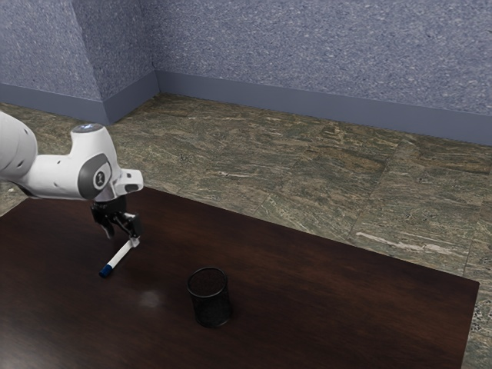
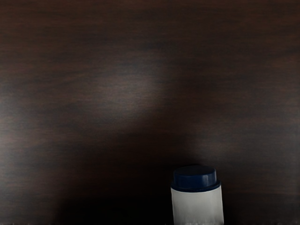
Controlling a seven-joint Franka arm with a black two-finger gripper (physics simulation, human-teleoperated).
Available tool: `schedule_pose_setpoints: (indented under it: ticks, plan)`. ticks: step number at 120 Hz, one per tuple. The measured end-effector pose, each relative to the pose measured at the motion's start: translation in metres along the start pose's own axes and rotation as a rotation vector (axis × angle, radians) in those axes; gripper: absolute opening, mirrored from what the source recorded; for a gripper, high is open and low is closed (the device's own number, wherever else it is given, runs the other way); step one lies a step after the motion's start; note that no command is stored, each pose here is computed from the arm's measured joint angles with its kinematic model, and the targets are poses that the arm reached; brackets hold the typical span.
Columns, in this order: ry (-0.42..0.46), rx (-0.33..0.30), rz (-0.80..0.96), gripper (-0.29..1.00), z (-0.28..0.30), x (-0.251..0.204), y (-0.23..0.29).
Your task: Put the marker into the pen holder.
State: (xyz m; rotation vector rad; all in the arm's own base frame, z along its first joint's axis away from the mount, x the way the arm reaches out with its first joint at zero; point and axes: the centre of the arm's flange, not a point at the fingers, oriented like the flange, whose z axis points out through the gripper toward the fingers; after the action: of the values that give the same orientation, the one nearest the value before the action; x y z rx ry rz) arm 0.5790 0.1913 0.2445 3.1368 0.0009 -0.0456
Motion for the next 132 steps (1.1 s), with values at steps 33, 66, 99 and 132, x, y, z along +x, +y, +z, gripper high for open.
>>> schedule_pose_setpoints:
  ticks: [33,66,99,132]
  plan:
    - [-0.002,-0.006,0.007,0.15,0.001,-0.001,0.003]
    - [-0.002,-0.001,0.005,-0.03,0.000,-0.001,0.002]
    - [0.194,0.071,0.169,-0.07,-0.133,0.023,0.109]
    - [0.436,-0.030,0.375,-0.07,-0.193,0.025,0.310]
